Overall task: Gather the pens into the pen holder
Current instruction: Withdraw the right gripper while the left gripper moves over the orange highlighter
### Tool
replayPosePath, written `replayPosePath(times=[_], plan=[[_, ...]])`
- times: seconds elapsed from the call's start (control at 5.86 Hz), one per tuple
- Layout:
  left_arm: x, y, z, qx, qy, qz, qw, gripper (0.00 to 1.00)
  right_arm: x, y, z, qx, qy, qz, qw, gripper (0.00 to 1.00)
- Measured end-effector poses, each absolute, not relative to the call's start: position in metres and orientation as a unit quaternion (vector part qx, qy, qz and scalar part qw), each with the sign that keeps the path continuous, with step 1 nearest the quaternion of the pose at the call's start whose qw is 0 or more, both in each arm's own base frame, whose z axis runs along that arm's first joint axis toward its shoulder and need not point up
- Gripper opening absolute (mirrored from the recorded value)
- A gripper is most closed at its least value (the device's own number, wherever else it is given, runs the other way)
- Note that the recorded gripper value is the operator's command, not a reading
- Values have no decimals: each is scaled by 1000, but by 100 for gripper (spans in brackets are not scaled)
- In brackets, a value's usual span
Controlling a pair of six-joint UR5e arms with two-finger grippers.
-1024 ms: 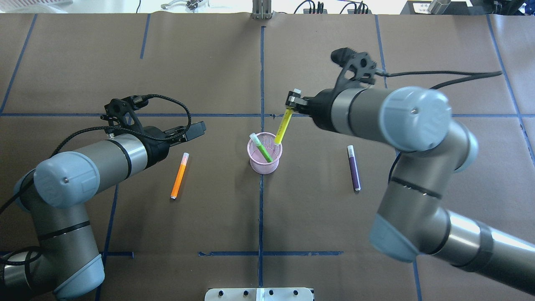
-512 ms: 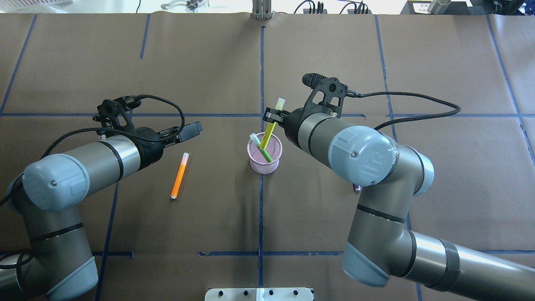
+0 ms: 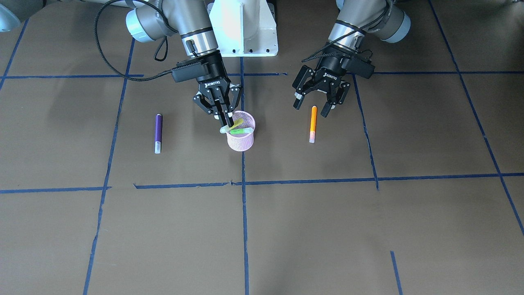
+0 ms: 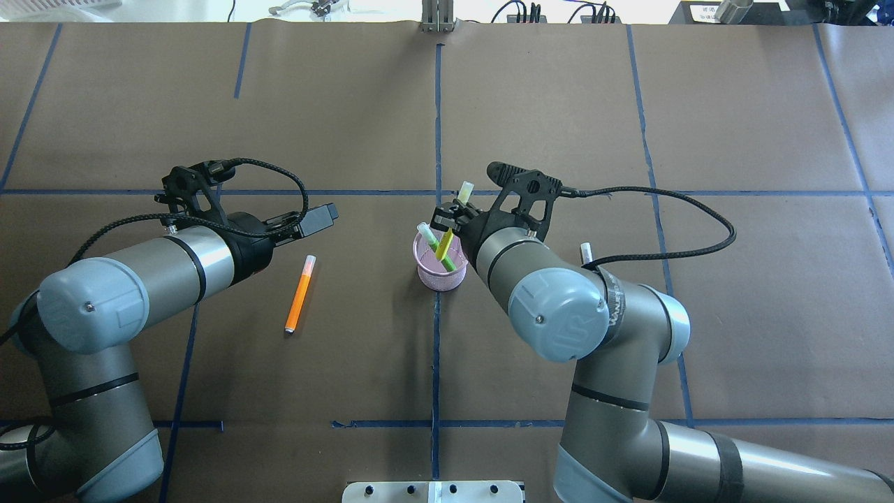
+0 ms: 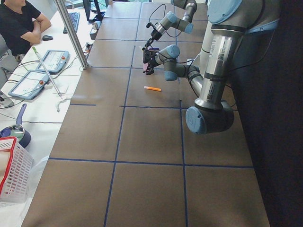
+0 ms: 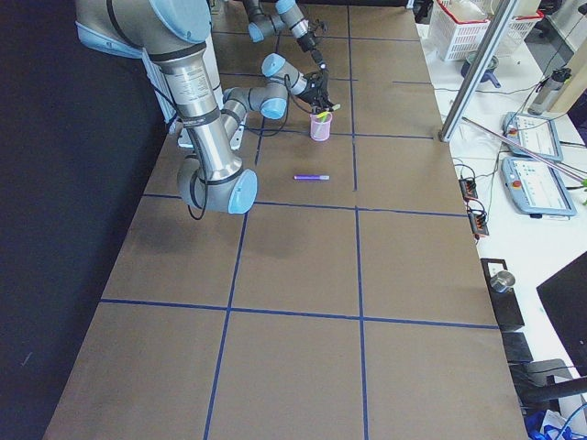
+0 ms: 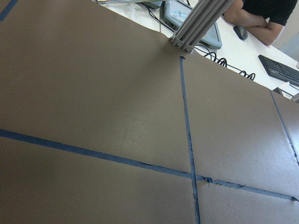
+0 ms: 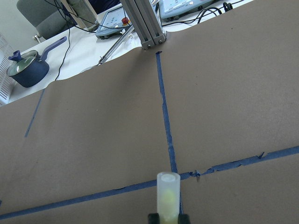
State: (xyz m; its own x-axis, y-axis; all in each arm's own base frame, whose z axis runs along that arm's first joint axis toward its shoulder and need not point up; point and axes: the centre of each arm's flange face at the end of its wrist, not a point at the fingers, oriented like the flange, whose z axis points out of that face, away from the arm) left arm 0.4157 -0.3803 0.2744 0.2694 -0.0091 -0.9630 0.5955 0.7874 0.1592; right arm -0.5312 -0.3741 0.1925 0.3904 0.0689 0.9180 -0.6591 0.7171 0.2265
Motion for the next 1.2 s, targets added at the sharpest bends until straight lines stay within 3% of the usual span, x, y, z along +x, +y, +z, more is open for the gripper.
replayPosePath(times=[0.51, 1.2], plan=[[423, -385, 288, 228, 539, -166, 794, 100, -517, -353, 172, 299, -523, 227, 765, 100], [433, -447, 292, 112, 405, 20, 907, 98, -438, -355, 189, 252, -550, 203, 770, 100]])
